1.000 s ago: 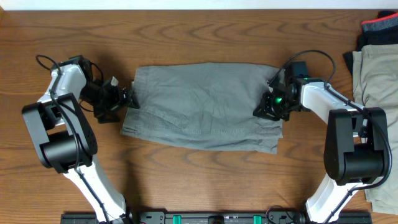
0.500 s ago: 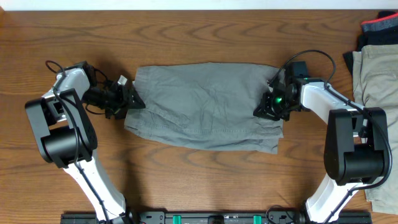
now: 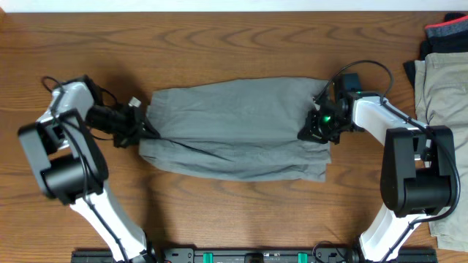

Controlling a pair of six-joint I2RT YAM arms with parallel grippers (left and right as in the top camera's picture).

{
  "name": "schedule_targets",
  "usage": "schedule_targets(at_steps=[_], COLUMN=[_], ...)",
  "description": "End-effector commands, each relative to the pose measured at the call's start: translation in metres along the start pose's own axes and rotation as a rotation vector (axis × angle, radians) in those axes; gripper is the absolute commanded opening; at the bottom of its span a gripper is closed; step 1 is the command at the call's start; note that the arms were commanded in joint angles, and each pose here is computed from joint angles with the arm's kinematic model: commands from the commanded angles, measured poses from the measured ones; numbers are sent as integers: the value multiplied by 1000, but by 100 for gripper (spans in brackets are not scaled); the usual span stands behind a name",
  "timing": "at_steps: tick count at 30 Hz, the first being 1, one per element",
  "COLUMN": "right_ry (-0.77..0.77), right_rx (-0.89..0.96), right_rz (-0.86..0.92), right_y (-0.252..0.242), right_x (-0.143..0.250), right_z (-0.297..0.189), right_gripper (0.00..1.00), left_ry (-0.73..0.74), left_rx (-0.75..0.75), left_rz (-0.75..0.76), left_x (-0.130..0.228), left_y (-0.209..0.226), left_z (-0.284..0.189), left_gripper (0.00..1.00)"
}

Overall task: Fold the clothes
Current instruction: 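Fold the left end rightward over the middle with the left gripper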

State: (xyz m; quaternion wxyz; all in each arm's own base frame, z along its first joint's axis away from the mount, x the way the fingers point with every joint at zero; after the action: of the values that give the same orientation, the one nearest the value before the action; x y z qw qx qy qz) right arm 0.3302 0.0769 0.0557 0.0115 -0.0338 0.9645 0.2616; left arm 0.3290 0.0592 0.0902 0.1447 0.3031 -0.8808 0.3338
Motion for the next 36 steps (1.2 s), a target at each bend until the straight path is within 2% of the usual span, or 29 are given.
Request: schedule_targets(at_steps=[1,5,9,20,26,33,36], right_ry=[111,154,175,179,186,200,213], right_rx=[113,85,38,38,42,48,62], right_rz=[4,1,-32,-47,-44,-43,-45], right_y=[-23,-20,-15,-12,-12,-12,-13], right_x=[22,30,34,34,36,38,40], right_z=[20,19,19,21,20,20,20], right_gripper=[10,8,8,8,7,6,6], left_ry=[-217,-314,-349,-315,-271,-165,-150], left_rx=[-94,-166,-224,-456,-479,-381,-384], left_rz=[95,155,179,314,375,520,582], left_x=[12,34,50,85,117,160,178], left_y=[-20,-37,-51,-109,-137,-173,-182], left_z=[-64,-92,-95,-27,12,58,75], left_gripper=[6,6,6,6,6,6,6])
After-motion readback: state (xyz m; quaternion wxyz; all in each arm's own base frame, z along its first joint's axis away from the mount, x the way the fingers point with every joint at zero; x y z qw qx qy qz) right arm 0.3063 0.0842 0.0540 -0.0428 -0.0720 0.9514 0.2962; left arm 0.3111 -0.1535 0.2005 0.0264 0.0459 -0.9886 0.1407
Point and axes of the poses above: each gripper's point midway between its finger pads, its own z axis out along the fingers, its own y axis along the line the jaws close on, x = y × z, the point moved 7 cm from there along -z, back along the fingers, and after that the axes turned 15 degrees about -z, right-handed, at the moved point
